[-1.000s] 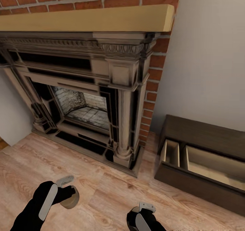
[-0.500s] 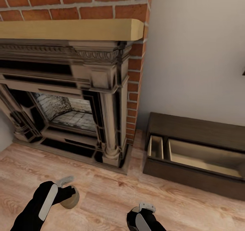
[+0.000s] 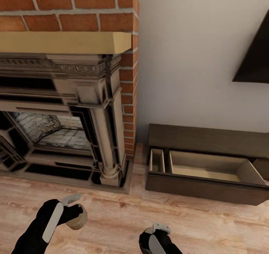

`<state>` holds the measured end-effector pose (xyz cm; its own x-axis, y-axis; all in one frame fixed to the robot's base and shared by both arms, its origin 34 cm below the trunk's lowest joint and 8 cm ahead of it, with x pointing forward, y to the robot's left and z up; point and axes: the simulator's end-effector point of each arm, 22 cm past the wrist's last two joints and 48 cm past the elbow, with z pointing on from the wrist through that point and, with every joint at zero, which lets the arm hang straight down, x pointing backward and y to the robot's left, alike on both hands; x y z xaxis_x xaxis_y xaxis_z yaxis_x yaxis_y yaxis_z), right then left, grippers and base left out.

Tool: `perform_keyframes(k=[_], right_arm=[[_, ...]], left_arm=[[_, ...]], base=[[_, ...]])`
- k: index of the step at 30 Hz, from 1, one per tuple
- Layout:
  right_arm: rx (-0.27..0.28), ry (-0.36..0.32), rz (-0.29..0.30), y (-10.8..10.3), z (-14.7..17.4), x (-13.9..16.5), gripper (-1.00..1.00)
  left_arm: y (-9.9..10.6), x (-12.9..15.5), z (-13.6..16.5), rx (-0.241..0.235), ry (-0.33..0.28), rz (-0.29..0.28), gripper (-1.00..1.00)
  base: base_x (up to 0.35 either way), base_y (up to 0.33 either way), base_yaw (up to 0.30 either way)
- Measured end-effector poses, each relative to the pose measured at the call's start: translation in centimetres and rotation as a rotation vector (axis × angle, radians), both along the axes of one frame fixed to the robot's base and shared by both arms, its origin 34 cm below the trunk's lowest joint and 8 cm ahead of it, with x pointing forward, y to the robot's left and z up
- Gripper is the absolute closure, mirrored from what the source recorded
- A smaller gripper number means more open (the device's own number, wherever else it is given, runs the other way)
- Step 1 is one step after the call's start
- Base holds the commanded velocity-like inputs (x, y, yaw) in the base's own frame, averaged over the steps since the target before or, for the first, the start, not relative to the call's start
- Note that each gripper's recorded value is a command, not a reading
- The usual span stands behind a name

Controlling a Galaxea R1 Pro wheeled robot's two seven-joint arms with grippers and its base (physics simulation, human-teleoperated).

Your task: Place each of the two pumpkins and all three candles from the living room inside a cabinet in the living room (use any cabinet), then make sure every cabinet is closed, and position the cauldron so it is next to a table in the living room.

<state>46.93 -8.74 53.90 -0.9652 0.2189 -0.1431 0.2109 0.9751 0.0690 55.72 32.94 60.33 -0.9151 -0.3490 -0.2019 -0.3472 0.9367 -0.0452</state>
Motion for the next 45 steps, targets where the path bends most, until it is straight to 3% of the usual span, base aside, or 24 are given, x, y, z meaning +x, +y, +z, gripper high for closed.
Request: perform_keyframes(k=[34,40,43,45], right_arm=[[-0.003,-0.003,0.002,-0.1,5.4,0.0,1.00],[-0.008,0.016,0.033,0.0,6.6,0.1,1.00],[0.008,0.000,0.074,0.2,9.4,4.2,1.00],[0.004,-0.010,0.065,-0.8,11.2,6.9,1.00]], left_arm=[[-0.2,-0.1,5.3,-0.003,0.001,-0.002,1.00],[-1.5,-0.1,5.9,0.003,0.007,-0.056,1.00],[-1.6,-0.2,6.3,0.007,0.007,-0.063,1.00],[-1.7,-0.2,6.6,0.005,0.007,-0.064,1.00]], base=[[0.000,0.000,-0.263],[0.000,0.000,-0.035],[0.000,0.000,0.005],[0.000,0.000,0.096]])
